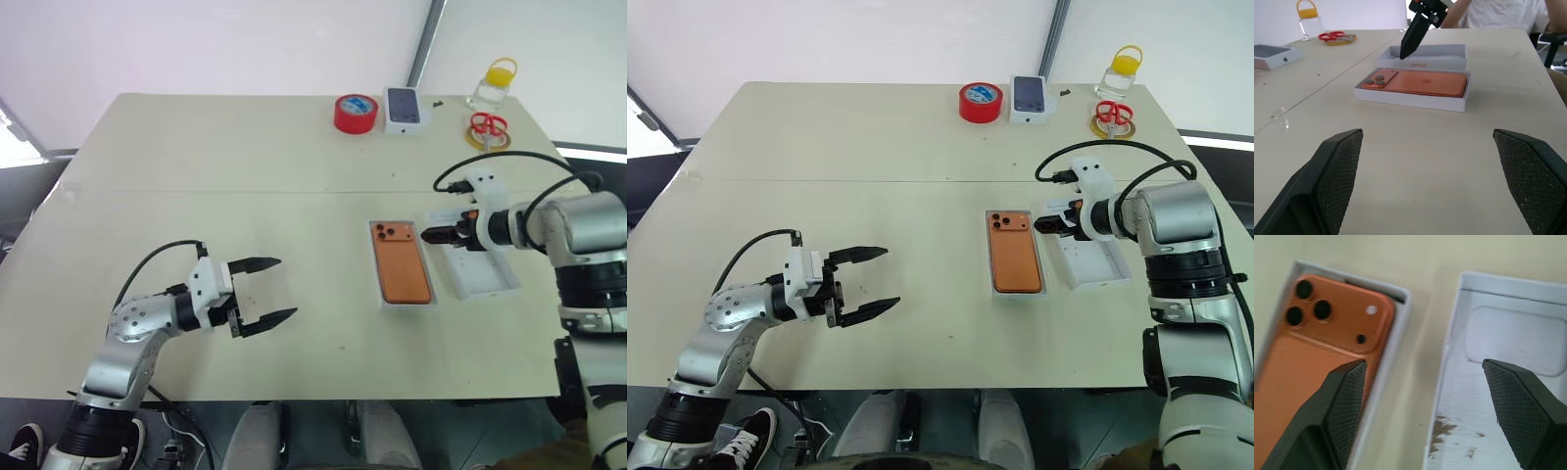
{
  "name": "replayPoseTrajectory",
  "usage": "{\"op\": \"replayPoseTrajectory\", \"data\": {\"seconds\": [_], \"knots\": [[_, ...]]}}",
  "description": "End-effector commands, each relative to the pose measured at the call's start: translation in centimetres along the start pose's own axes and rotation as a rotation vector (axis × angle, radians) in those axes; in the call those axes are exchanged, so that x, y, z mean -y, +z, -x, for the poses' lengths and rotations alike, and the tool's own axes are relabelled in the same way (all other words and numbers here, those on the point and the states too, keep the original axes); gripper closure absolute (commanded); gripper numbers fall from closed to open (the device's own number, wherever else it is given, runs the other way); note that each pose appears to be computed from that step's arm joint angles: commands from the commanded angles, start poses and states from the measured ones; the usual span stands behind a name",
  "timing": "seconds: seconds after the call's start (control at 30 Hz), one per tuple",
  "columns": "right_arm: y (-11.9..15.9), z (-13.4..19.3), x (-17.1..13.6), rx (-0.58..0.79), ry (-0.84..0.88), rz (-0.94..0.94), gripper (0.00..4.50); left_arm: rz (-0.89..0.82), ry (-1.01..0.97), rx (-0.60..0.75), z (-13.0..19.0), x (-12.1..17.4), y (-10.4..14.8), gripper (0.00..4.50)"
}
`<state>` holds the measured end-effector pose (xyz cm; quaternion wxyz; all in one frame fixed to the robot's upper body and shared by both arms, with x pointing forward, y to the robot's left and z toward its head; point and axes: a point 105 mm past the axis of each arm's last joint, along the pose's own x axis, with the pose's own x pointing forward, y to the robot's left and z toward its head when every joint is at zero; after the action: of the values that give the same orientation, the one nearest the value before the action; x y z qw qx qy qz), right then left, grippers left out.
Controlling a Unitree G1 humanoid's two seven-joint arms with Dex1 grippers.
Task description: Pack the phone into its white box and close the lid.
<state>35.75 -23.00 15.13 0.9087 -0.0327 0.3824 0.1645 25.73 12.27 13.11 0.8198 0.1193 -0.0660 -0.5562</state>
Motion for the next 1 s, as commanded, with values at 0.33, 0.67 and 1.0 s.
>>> {"op": "replayPoseTrajectory", "data": {"seconds": [0.33, 0.67, 1.0], "knots": [[-2.4, 0.6, 1.6, -0.029, -0.123, 0.096, 0.55, -0.081, -0.039, 0.063, -0.8, -0.3, 1.8, 0.04], [-3.3, -0.5, 1.2, -0.04, -0.142, 0.159, 3.93, -0.076, -0.04, 0.061, -1.2, -0.1, 1.7, 0.0], [-1.8, -0.4, 1.9, 0.051, -0.169, 0.025, 4.46, -0.069, -0.021, 0.045, -1.1, -0.3, 1.4, 0.0]]}}
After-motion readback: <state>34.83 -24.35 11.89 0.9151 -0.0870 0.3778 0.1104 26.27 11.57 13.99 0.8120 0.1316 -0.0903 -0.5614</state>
